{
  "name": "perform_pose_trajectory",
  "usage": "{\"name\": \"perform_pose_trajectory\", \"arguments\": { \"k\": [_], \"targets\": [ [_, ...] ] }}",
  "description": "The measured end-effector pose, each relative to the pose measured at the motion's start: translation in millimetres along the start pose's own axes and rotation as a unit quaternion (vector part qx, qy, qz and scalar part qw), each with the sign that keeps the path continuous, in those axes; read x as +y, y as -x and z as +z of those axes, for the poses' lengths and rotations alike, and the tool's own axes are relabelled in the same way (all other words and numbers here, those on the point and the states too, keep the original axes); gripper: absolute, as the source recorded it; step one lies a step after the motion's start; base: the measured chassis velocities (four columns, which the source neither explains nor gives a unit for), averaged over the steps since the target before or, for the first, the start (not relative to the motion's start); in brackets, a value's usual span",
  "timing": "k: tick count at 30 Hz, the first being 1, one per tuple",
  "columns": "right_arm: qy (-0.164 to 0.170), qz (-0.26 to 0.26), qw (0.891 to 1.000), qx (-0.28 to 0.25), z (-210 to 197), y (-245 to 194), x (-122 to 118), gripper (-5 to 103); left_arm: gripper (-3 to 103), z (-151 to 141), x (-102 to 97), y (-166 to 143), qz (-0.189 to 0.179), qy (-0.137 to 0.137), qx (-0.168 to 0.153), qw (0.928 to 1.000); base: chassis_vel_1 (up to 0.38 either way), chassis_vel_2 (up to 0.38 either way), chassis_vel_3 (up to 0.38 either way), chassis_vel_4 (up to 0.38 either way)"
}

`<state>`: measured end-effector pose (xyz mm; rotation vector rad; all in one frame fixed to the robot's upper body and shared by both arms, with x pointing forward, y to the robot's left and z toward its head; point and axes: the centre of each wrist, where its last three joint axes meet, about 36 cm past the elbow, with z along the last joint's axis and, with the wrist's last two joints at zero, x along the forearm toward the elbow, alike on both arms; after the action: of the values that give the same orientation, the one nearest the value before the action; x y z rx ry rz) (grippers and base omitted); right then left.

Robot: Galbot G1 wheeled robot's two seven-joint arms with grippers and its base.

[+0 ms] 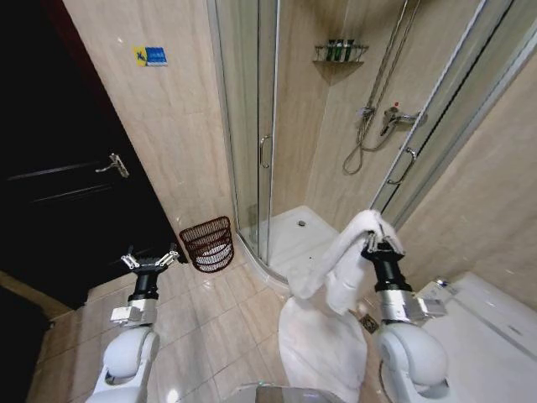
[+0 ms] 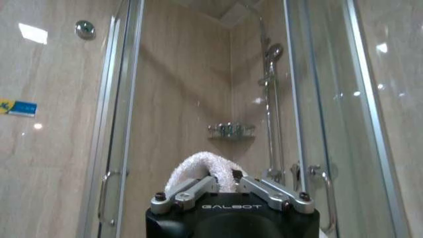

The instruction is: Discard the used towel into the hamper.

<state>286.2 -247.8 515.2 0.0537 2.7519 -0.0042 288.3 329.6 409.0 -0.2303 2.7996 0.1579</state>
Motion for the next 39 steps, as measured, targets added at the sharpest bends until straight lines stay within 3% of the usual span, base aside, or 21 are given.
{"name": "perform_pose_trajectory", "arguments": {
  "k": [13,22,39],
  "targets": [
    [-0.003,-0.003,1.000,0.015,-39.2,-1.4,-3.1,2,100,-4.5,-2.2,4.6,0.011,-0.003,-0.005,0.9999,0.000,0.000,0.000,0.000],
    [-0.012,-0.002,0.998,0.058,-42.6,1.2,-9.1,2,100,-11.7,0.0,8.7,0.021,-0.009,-0.002,0.9997,0.000,0.000,0.000,0.000],
    [-0.019,0.018,0.997,0.070,-40.7,-0.8,-9.5,2,100,-3.7,2.2,9.9,0.028,-0.011,0.011,0.9995,0.000,0.000,0.000,0.000]
  ]
}}
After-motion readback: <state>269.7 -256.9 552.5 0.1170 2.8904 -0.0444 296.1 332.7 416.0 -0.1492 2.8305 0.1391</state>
